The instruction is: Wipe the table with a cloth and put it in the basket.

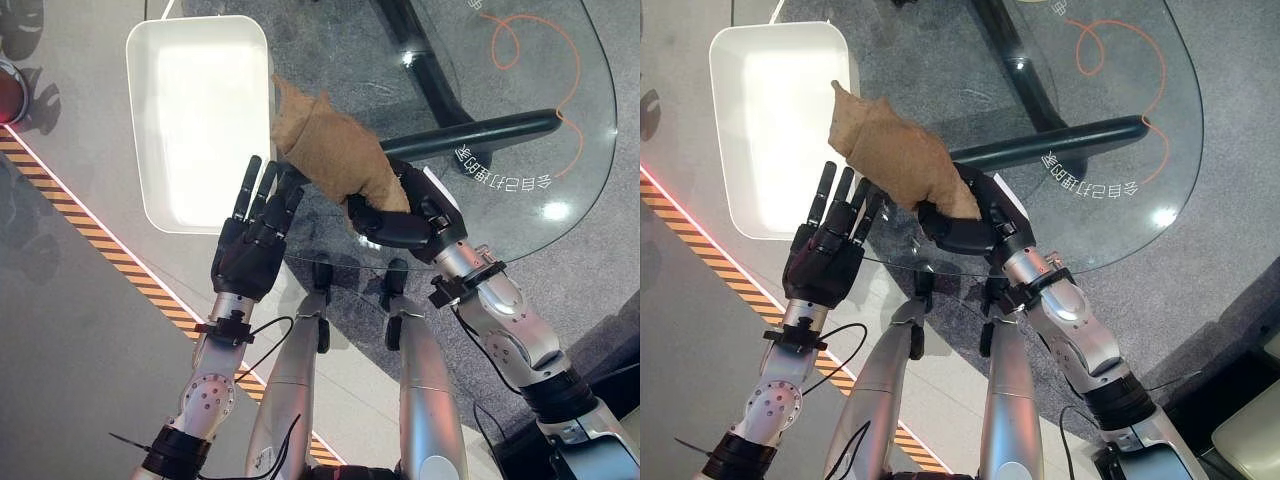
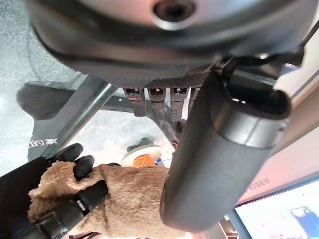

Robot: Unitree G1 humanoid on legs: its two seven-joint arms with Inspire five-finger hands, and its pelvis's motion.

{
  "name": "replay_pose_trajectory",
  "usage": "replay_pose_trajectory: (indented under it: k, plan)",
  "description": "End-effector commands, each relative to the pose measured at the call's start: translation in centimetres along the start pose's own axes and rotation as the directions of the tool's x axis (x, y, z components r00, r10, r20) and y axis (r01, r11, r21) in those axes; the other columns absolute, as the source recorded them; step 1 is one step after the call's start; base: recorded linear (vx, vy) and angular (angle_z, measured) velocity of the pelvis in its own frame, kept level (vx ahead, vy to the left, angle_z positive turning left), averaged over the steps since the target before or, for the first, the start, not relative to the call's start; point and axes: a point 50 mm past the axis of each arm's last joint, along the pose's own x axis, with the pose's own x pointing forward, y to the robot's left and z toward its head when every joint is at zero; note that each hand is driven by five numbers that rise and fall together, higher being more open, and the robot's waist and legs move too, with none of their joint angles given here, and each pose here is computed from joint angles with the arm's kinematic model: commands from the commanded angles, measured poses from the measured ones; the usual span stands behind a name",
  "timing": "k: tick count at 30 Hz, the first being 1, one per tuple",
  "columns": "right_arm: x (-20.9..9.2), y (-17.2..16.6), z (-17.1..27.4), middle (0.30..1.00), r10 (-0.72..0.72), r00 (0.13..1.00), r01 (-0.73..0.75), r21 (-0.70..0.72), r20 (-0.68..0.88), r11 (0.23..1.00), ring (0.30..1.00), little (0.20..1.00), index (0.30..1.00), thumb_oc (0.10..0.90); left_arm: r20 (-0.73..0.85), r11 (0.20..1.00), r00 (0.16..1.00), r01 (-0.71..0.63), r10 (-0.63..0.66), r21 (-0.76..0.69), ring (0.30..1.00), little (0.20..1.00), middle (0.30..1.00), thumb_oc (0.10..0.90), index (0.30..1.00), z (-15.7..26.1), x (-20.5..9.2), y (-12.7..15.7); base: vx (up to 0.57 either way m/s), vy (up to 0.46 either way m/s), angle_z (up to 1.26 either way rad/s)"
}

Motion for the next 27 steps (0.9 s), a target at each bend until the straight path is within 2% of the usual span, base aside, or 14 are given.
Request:
replay_pose_trajectory:
  k: [1,7,10,13,19,27]
  plan:
    - [0.5,6.1,7.4,0.3,0.392,0.853,-0.382,-0.099,0.345,0.919,0.3,0.2,0.3,0.1,0.066,0.98,0.979,0.192,-0.195,0.051,0.9,0.9,0.9,0.8,0.9,1.7,0.4,-3.1,0.0,0.0,0.0]
    - [0.7,7.7,6.0,0.3,0.505,0.834,-0.48,-0.161,0.222,0.863,0.3,0.2,0.3,0.1,0.059,0.976,0.975,0.213,-0.215,0.043,0.9,0.9,0.9,0.8,0.9,1.4,0.7,-3.5,0.0,0.0,0.0]
    - [0.8,7.7,5.2,0.3,0.508,0.847,-0.474,-0.208,0.156,0.855,0.3,0.2,0.3,0.1,0.063,0.974,0.972,0.224,-0.226,0.046,0.9,0.9,0.9,0.8,0.9,1.5,0.8,-3.7,0.0,0.0,0.0]
    - [1.0,7.2,3.9,0.3,0.482,0.875,-0.452,-0.286,0.042,0.845,0.3,0.2,0.3,0.1,0.056,0.969,0.967,0.244,-0.247,0.046,0.9,0.9,0.9,0.8,0.9,1.4,0.9,-3.8,0.0,0.0,0.0]
    - [1.0,6.5,2.8,0.3,0.445,0.894,-0.43,-0.356,-0.041,0.83,0.3,0.2,0.3,0.1,0.044,0.965,0.965,0.257,-0.259,0.045,0.9,0.9,0.9,0.8,0.9,1.4,0.9,-3.9,0.0,0.0,0.0]
    - [1.3,5.5,1.0,0.3,0.321,0.93,-0.369,-0.471,-0.181,0.802,0.3,0.2,0.3,0.1,0.033,0.96,0.96,0.276,-0.278,0.041,0.9,0.9,0.9,0.8,0.9,0.9,0.9,-4.3,0.0,0.0,0.0]
